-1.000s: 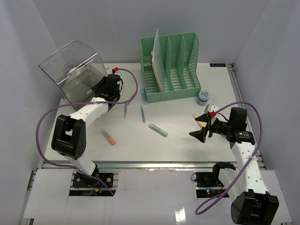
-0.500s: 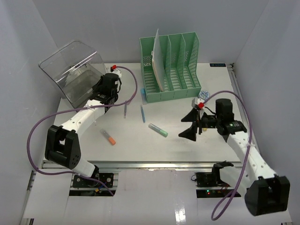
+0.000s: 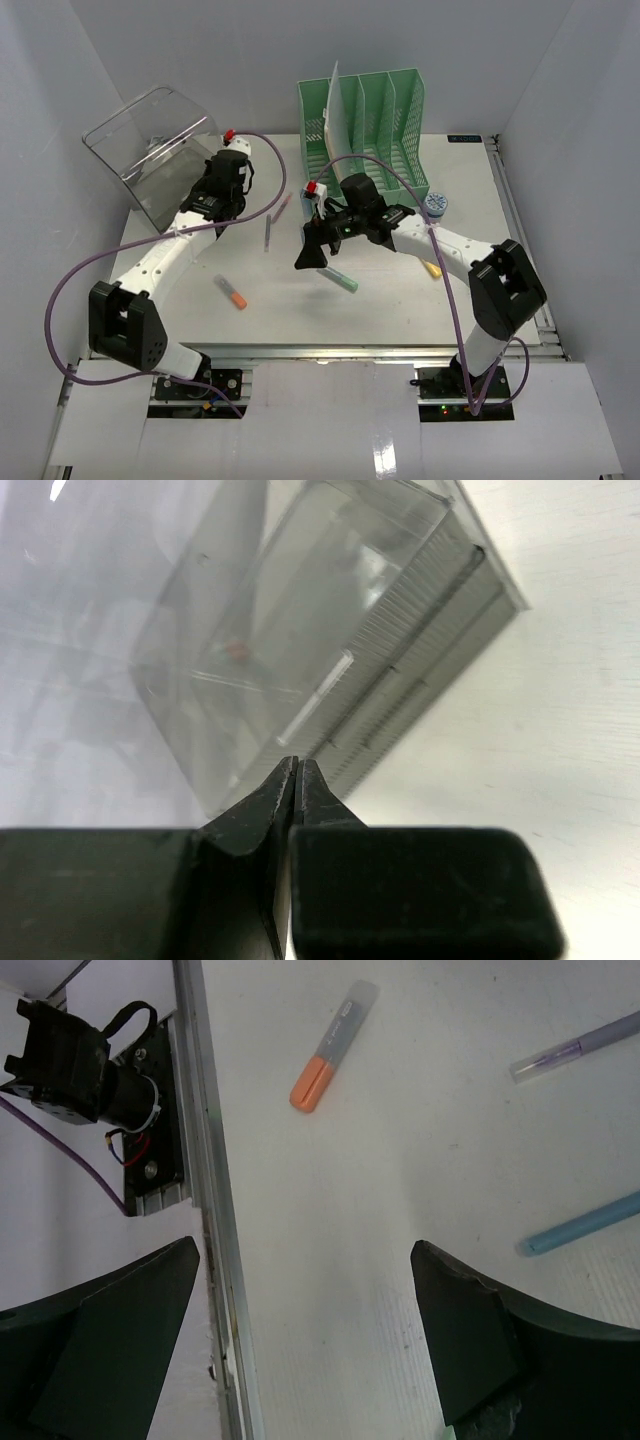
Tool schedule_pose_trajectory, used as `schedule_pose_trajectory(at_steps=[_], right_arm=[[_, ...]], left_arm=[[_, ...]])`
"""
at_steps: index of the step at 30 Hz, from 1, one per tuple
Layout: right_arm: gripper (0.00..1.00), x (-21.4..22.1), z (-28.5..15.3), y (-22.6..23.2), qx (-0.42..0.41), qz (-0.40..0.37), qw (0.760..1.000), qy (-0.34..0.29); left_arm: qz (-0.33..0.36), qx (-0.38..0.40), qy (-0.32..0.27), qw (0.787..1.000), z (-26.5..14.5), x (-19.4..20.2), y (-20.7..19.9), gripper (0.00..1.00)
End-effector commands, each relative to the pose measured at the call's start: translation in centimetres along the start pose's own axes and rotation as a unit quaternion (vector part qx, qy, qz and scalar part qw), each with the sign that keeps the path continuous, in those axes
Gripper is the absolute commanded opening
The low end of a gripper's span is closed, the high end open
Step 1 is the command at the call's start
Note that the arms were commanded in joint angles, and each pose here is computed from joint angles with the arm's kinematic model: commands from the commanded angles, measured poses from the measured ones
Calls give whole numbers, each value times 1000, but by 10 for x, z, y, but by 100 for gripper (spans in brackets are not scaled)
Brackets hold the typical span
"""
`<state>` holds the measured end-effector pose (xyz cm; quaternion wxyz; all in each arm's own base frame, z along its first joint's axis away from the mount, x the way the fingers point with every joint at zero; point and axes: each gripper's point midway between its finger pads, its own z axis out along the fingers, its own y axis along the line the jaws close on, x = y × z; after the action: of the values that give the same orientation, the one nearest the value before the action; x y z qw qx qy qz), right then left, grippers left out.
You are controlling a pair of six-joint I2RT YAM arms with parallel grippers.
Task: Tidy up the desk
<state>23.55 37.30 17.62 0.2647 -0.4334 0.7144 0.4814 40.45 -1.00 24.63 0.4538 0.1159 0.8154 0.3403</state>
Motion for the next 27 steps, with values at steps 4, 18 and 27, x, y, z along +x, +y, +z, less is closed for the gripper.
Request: schedule_pose_trajectory(at_steps=[4,18,27], right_arm=[[95,-26,-5,37,-137,-132,981,-28],[97,2,-54,62,-123,-268,954,-50],[92,7,-96,63,-131,-291,942,-103]], left_arm=[[-315,249,-25,915,-76,-22,-32,33],[-777,201,-136,581,-74,9,5,76],[-849,136,-158,486,-36,34,4,74]])
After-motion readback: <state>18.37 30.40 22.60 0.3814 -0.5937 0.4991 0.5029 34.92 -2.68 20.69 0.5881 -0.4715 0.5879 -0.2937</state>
